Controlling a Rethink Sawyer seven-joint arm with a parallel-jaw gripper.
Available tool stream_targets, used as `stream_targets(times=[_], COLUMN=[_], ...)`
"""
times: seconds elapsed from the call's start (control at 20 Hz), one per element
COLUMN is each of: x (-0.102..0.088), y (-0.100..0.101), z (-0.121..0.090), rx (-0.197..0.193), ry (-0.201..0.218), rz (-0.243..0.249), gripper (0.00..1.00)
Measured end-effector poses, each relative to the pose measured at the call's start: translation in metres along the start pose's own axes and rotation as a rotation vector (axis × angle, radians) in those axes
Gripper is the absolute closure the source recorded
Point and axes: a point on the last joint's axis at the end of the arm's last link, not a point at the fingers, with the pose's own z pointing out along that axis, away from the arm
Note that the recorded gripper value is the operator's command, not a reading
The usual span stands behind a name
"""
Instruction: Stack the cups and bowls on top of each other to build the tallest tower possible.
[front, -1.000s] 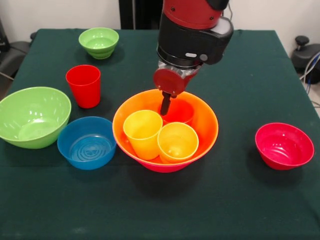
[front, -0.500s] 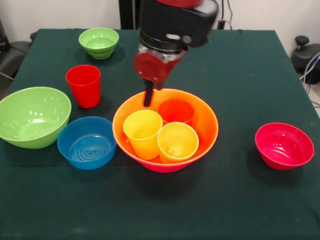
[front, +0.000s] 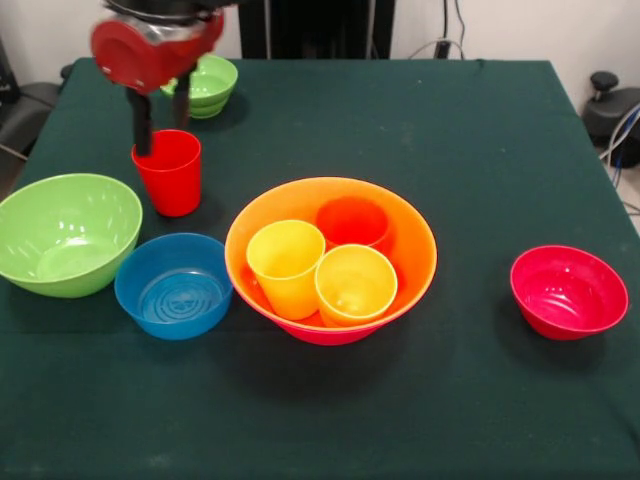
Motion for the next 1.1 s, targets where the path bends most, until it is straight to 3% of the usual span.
stream_targets(times=[0.3,0.65,0.9,1.1], x=[-0.023,-0.017,-0.021,-0.044], y=[0.005,-0.004,-0.008,-0.003], z=[-0.001,0.013,0.036,0.062], rx=[-0.002,0.021,0.045,0.043], ry=[-0.005,-0.026,-0.031,-0.044], rz=[-0.003,-0.017,-0.026,-0.096], gripper=[0.0,0.0,0.0,0.0])
